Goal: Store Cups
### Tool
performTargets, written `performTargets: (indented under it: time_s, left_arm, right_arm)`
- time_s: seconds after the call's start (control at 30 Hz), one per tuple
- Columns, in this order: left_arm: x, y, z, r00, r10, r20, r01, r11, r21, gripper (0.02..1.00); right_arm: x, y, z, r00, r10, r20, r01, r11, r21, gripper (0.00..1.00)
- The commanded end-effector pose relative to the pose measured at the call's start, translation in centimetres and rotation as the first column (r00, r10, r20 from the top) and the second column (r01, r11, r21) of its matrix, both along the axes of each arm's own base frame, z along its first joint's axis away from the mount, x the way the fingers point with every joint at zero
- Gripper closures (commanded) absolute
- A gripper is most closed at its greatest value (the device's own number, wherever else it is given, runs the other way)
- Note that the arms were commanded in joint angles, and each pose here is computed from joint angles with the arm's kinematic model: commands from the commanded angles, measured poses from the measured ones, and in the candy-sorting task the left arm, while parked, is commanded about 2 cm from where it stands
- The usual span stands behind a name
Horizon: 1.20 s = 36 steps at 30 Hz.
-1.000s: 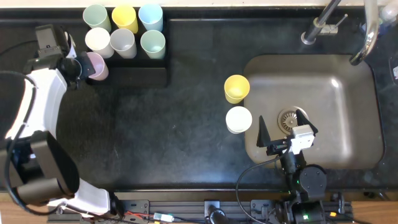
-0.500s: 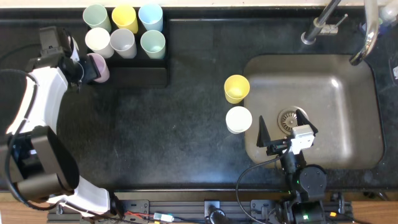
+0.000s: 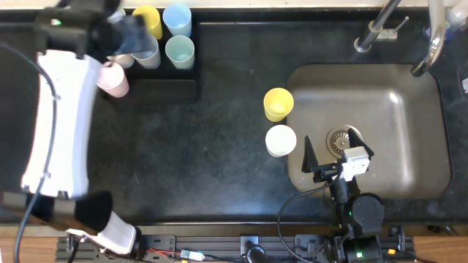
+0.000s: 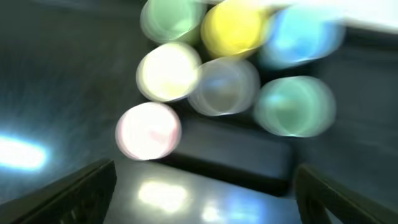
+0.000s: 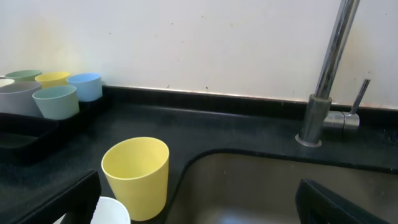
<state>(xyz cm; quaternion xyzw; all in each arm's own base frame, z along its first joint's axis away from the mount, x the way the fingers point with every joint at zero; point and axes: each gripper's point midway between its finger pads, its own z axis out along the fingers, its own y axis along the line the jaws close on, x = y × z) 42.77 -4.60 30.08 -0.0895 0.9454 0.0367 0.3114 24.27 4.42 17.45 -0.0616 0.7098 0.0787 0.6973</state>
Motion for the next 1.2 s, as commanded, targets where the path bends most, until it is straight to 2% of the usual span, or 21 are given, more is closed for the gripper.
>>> performTargets:
  time_s: [0.03, 0.13, 0.27, 0.43, 0.6, 0.83, 1.0, 1.03, 1.1, 1.2]
  left_arm:
    - [-1.5, -7.3, 2.2, 0.997, -0.033, 0.071, 0.039, 0.996, -0.083, 0.056]
    - [-3.5, -12.9, 0.7, 0.994, -0.105, 0.020, 0.106, 0.986, -0.126, 0.058]
    - [-6.3, -19.6, -2.6, 0.974, -0.216, -0.067, 0.206, 0.971, -0.124, 0.069]
    - [-8.0, -24.6, -7.9, 0.930, -0.308, -0.199, 0.286, 0.949, -0.134, 0.080]
    - [-8.0, -26.6, -13.4, 0.890, -0.326, -0.319, 0.294, 0.945, -0.146, 0.080]
    - [-6.4, -28.0, -17.7, 0.884, -0.318, -0.341, 0.291, 0.948, -0.129, 0.099]
    - [-5.9, -28.4, -20.4, 0.877, -0.308, -0.370, 0.287, 0.951, -0.110, 0.163]
    - [-5.8, -28.4, -20.7, 0.876, -0.305, -0.373, 0.287, 0.952, -0.105, 0.198]
    - [-5.7, -28.3, -21.3, 0.875, -0.299, -0.381, 0.284, 0.954, -0.097, 0.349]
    - [-5.6, -28.4, -21.4, 0.876, -0.300, -0.378, 0.285, 0.954, -0.098, 0.669]
  right_arm:
    - [0.1, -0.2, -0.4, 1.000, -0.010, -0.002, 0.010, 1.000, 0.000, 0.005]
    - [0.1, -0.2, -0.4, 1.000, -0.010, -0.002, 0.010, 1.000, 0.000, 0.005]
    - [0.1, -0.2, -0.4, 1.000, -0.010, -0.002, 0.010, 1.000, -0.001, 0.003]
    - [0.1, -0.2, -0.4, 1.000, -0.010, -0.002, 0.010, 1.000, 0.000, 0.003]
    - [0.1, -0.2, -0.4, 1.000, -0.010, -0.002, 0.010, 1.000, 0.000, 0.005]
    - [0.1, -0.2, -0.4, 1.000, -0.010, -0.002, 0.010, 1.000, -0.001, 0.005]
    - [0.1, -0.2, -0.4, 1.000, -0.010, -0.002, 0.010, 1.000, 0.000, 0.005]
    - [0.1, -0.2, -0.4, 1.000, -0.010, -0.002, 0.010, 1.000, -0.001, 0.005]
    - [0.1, -0.2, -0.4, 1.000, -0.010, -0.002, 0.010, 1.000, -0.001, 0.003]
    - [0.1, -0.2, -0.4, 1.000, -0.010, -0.002, 0.010, 1.000, -0.001, 0.003]
